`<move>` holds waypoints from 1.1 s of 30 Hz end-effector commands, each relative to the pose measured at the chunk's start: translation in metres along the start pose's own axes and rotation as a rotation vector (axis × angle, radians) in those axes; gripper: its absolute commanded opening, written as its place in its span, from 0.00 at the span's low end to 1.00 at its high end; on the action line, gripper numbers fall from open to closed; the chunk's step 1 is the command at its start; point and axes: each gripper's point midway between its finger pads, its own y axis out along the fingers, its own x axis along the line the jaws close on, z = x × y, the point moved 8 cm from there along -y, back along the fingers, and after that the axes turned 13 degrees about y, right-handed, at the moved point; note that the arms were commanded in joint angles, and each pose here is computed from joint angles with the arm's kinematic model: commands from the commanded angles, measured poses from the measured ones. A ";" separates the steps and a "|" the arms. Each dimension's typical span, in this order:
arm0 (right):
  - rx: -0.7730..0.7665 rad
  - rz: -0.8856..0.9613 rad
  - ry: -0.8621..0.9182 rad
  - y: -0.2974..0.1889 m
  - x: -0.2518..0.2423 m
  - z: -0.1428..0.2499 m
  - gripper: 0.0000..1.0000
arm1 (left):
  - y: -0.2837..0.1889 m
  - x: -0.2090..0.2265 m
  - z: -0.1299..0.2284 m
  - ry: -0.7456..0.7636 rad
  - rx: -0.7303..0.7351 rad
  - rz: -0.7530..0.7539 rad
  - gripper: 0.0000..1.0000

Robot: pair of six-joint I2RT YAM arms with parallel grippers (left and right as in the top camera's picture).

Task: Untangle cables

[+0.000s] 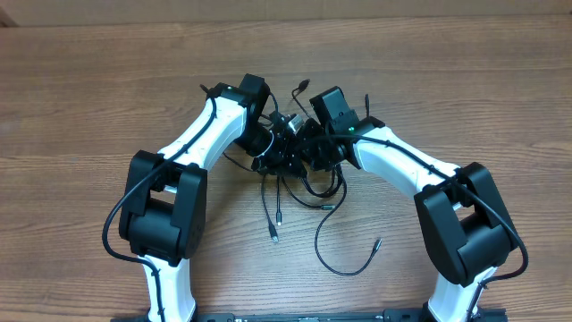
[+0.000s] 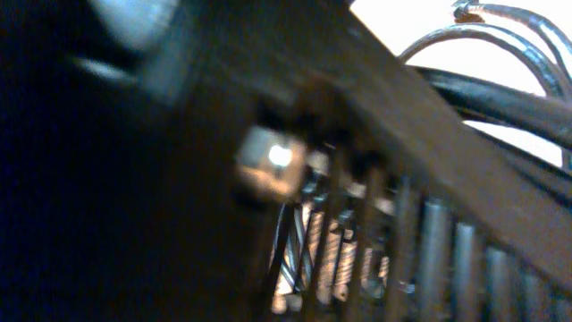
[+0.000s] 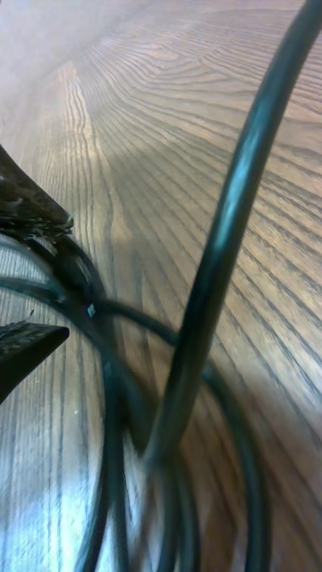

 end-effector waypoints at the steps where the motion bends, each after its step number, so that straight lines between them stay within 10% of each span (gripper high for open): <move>1: 0.127 0.004 -0.050 0.009 -0.010 0.016 0.31 | 0.001 -0.009 -0.006 0.057 -0.013 0.049 0.04; 18: 0.304 -0.003 -0.176 -0.009 -0.030 -0.002 0.36 | -0.001 0.015 -0.001 0.116 0.041 -0.215 0.04; 33: 0.361 -0.009 -0.163 -0.022 -0.044 -0.019 0.49 | 0.000 0.002 -0.004 0.231 0.008 -0.054 0.04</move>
